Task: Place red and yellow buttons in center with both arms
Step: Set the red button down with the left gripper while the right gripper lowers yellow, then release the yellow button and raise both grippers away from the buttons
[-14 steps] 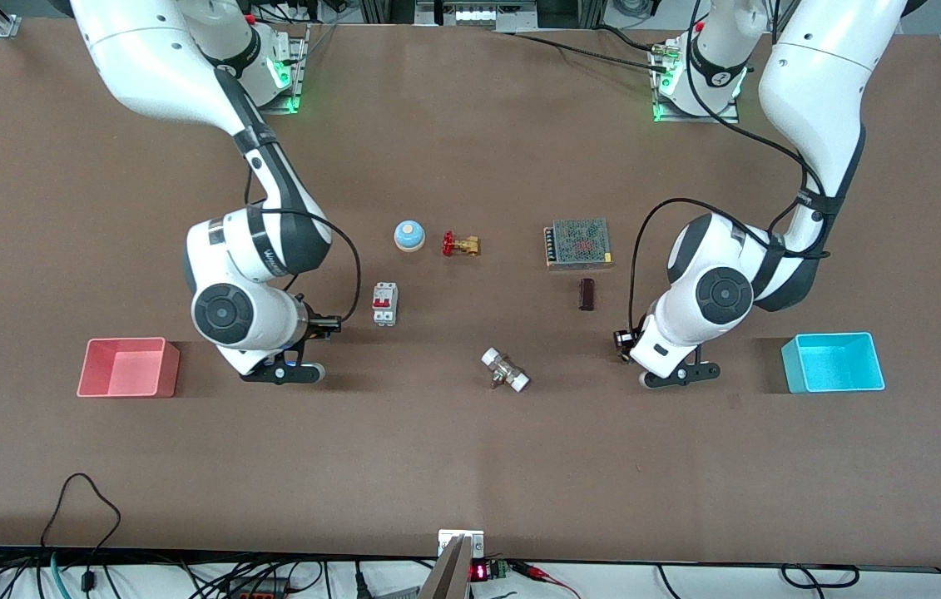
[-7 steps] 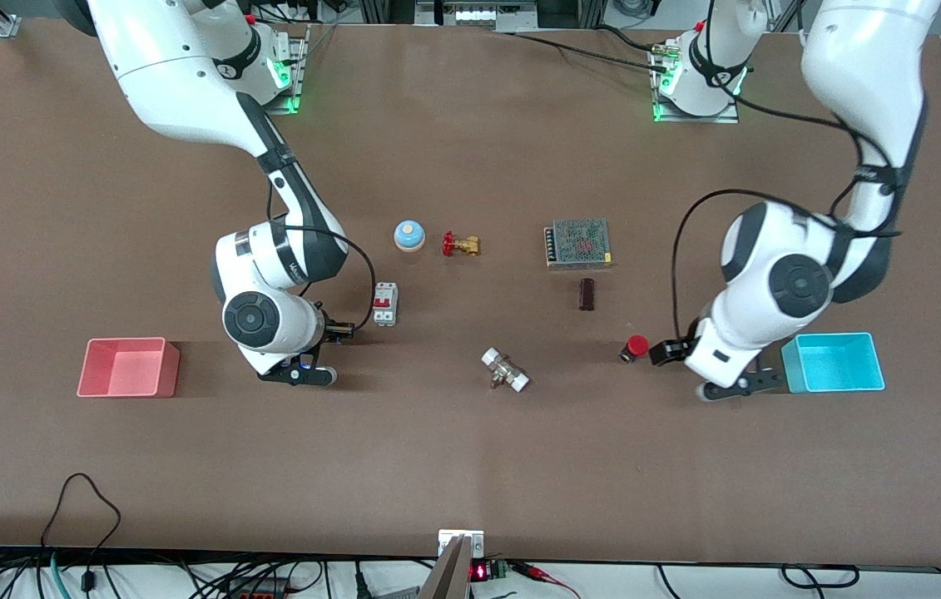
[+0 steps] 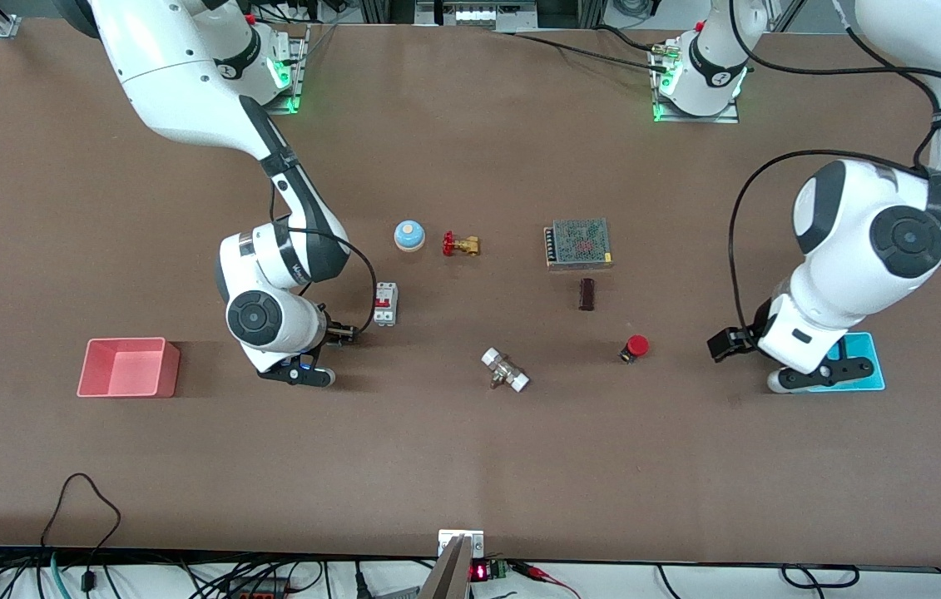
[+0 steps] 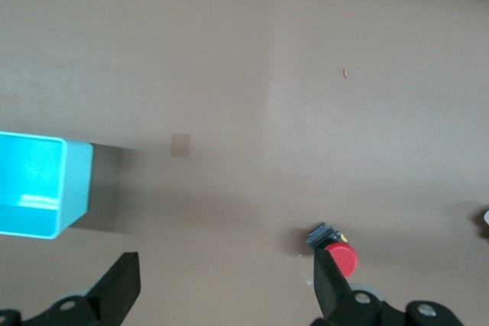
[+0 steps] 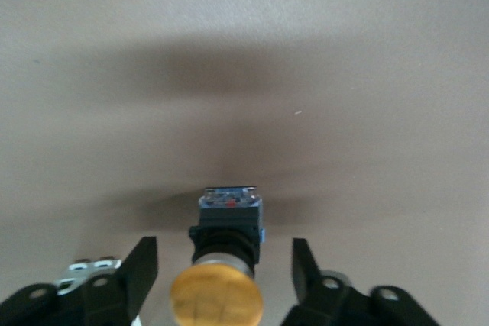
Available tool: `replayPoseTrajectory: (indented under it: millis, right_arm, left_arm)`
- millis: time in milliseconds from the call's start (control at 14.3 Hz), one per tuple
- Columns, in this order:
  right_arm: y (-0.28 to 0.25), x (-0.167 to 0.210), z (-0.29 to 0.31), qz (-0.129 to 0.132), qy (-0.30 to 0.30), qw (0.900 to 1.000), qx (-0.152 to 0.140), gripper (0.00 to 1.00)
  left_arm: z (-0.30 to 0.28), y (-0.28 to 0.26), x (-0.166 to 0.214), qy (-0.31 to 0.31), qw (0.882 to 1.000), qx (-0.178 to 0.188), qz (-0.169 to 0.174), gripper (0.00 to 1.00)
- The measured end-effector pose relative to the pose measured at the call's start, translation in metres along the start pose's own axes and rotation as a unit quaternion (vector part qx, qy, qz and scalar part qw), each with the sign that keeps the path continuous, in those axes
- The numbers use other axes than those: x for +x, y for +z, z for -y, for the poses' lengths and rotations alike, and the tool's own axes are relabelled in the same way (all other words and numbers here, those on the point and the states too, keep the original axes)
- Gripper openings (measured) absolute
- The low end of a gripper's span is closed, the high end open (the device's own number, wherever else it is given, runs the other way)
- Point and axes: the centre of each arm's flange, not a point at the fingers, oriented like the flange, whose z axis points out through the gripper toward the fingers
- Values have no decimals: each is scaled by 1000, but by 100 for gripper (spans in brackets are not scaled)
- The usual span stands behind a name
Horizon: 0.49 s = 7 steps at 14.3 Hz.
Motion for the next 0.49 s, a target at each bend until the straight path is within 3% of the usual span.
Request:
replayPoseTrajectory:
  millis: [70,140,488]
  right_arm:
    - [-12,0,1,-8,0,1000,5,96]
    - [-30,0,1,-18,0,1000,10,100]
    - [-155,-21,-18,-60,5,998,33,100]
  left_arm:
    - [5,-5,0,1,1000,2,2,100]
    - [12,-11,0,3,1000,4,4,100]
    - [40,-68,-13,45,999,21,15,100]
